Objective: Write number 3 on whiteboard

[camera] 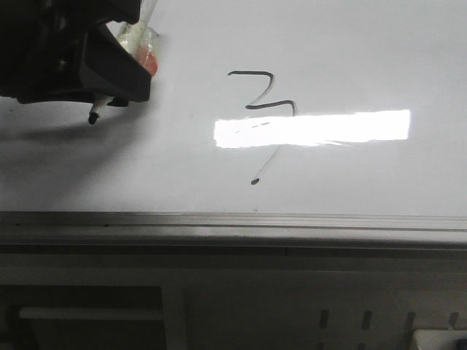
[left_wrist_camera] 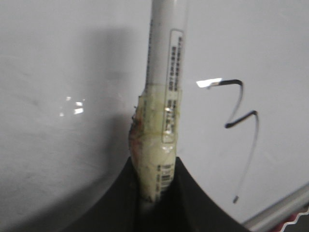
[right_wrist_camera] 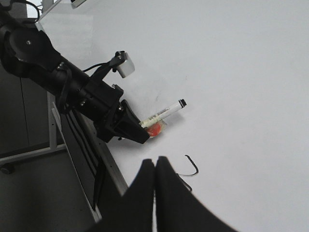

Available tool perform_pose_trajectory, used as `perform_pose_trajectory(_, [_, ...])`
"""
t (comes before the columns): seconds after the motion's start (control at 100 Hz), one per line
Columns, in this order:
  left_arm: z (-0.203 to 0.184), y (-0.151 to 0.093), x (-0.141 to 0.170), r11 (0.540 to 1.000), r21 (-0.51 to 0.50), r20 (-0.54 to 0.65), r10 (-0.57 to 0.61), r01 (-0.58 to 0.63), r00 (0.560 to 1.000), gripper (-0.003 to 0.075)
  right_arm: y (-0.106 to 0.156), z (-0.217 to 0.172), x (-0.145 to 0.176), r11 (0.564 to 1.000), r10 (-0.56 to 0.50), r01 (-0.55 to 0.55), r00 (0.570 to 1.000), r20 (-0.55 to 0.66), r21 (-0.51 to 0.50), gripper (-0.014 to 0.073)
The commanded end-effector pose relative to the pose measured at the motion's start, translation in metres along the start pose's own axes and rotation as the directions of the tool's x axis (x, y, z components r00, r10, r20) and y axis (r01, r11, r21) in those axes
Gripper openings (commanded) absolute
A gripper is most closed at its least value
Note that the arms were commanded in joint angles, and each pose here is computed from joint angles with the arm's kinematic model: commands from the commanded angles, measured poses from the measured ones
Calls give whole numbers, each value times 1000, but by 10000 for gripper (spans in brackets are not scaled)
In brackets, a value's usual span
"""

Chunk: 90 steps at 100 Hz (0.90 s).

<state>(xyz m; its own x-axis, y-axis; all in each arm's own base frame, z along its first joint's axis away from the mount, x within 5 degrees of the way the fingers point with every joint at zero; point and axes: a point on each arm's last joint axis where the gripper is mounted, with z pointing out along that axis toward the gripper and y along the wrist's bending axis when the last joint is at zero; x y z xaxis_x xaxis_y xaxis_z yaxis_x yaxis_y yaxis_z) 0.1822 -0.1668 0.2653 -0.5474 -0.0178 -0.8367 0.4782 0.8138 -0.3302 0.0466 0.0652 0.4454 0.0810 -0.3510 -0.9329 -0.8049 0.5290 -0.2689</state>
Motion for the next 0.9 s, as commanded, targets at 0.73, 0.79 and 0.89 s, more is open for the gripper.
perform_pose_trajectory(0.73, [28,15,-1,980,-176,47,-91,98,995,-20,-6,16,9,998,28,-31,998,49,62,-62])
perform_pose_trajectory(0.79, [28,16,-2,977,-188,59,-89,98,994,-20,-6,15,8,997,27,-31,998,60,69,-62])
perform_pose_trajectory(0.89, [27,19,-4,973,-209,80,-84,99,993,-20,-7,15,7,997,27,-31,998,64,71,-62])
